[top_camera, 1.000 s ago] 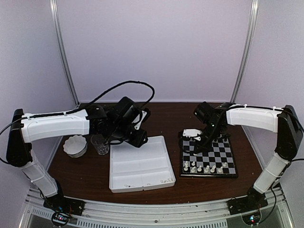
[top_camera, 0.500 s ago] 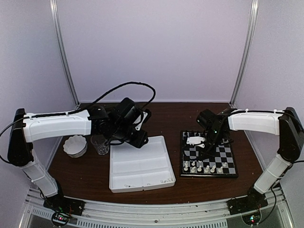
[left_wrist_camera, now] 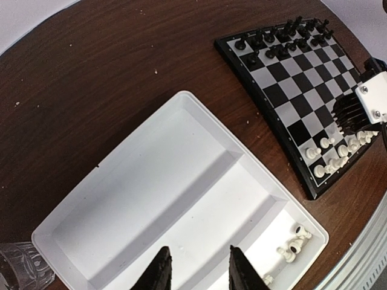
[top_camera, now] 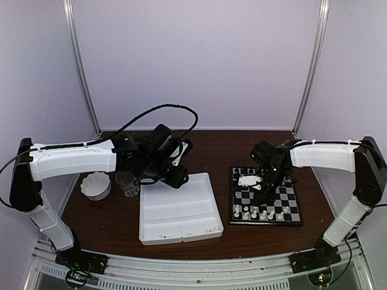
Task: Set up the chess pieces on the board
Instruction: Place the pawn at c2.
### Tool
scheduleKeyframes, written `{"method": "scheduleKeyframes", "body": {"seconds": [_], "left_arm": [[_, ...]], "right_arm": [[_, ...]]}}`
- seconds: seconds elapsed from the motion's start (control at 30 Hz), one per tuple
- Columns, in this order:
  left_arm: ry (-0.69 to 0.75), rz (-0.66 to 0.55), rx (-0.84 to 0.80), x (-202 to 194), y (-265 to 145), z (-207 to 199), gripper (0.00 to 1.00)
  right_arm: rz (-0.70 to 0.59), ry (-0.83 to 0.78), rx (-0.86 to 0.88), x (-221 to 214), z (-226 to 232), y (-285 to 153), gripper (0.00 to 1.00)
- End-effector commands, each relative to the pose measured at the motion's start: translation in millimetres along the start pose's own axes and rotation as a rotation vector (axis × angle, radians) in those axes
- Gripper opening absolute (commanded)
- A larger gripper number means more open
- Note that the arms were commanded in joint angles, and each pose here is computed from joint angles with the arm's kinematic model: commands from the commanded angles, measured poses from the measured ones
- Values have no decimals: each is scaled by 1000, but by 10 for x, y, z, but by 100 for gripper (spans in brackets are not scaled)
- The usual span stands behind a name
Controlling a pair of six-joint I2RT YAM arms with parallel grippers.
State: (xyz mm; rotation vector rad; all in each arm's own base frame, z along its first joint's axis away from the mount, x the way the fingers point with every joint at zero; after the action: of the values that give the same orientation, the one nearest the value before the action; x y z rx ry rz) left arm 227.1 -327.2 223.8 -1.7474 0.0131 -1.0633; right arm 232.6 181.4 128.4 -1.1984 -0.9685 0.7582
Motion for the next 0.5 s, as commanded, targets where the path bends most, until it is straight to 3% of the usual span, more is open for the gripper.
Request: {"method": "scheduleKeyframes", "body": {"seconds": [0.0,0.33,0.47], "left_arm": [[-6,-39,-1,68,-9,-12,33],[-7,-31,4,34,2,1,33],[-1,-28,10,17,-4,11,34]], "right_arm": [[17,-15,19,-16,25,64,13],[20,-7,37,1,25,98,14],[-10,-6,28,22,47,-26,20]]}}
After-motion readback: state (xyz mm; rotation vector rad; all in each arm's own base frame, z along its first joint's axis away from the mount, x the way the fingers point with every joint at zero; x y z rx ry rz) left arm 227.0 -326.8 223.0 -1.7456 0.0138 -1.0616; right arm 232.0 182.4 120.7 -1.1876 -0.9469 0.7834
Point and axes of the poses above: each gripper's point midway between its finger pads, its own y axis out along the fingers, its own z axis along the line the jaws close on, x = y × z, the point moved 7 cm from there along -y, back along the fingers, and after that the axes turned 6 degrees about y, right-handed, at the moved point
